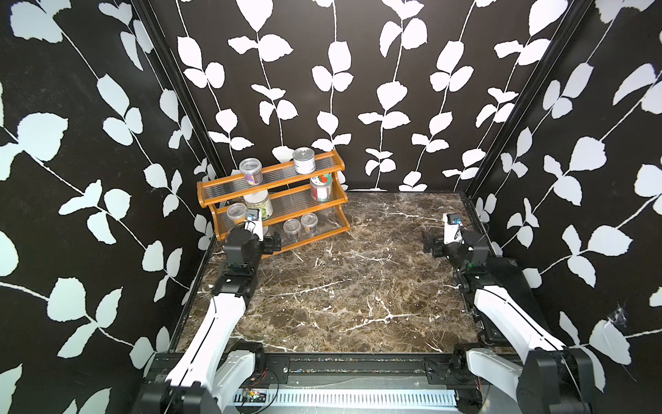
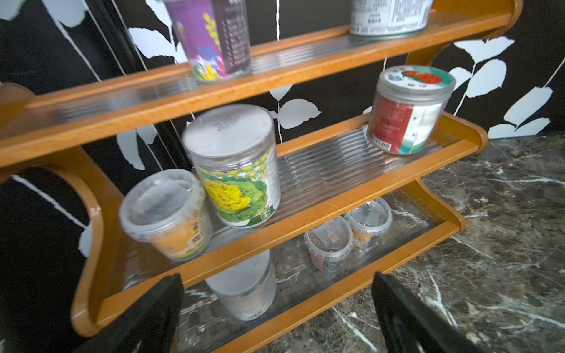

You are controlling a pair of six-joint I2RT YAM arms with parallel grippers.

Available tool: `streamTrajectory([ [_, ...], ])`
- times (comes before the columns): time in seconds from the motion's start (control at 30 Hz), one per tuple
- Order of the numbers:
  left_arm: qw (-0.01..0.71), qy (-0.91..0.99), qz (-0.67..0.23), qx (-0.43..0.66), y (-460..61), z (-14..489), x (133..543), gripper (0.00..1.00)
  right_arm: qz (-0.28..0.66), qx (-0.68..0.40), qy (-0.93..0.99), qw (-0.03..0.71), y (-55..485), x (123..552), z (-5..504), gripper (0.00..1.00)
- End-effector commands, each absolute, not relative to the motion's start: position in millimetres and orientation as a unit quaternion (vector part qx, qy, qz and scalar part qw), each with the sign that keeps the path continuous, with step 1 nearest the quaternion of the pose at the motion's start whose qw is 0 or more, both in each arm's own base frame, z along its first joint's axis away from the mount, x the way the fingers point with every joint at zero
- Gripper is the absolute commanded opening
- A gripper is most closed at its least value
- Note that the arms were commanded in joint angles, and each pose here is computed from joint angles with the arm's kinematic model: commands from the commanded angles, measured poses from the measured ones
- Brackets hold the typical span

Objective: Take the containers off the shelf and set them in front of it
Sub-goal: Move the shelf to the center of the board.

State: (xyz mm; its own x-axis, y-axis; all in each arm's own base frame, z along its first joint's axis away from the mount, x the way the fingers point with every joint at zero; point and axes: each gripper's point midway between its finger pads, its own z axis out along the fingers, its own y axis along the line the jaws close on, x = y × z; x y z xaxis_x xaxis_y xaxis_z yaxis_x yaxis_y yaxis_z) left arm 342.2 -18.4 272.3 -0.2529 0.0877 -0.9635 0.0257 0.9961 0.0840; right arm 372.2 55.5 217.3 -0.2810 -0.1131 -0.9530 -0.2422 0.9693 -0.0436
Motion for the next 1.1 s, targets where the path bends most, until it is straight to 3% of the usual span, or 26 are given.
streamTrajectory([
  [0.0, 0.533, 0.844, 0.053, -0.014, 6, 256, 306, 0.99, 0.117, -0.149, 0.807, 0.560, 86, 366, 232, 1.00],
  [0.5, 0.478, 0.854, 0.097, -0.182, 120, 263, 285, 0.95, 0.227, -0.217, 0.802, 0.509, 184, 391, 260, 1.00],
  [0.7, 0.492, 0.845, 0.089, -0.192, 153, 261, 306, 0.95, 0.229, -0.232, 0.797, 0.508, 210, 402, 263, 1.00],
  [1.07, 0.498, 0.850, 0.037, -0.168, 158, 239, 354, 0.89, 0.253, -0.240, 0.789, 0.506, 252, 422, 269, 1.00],
])
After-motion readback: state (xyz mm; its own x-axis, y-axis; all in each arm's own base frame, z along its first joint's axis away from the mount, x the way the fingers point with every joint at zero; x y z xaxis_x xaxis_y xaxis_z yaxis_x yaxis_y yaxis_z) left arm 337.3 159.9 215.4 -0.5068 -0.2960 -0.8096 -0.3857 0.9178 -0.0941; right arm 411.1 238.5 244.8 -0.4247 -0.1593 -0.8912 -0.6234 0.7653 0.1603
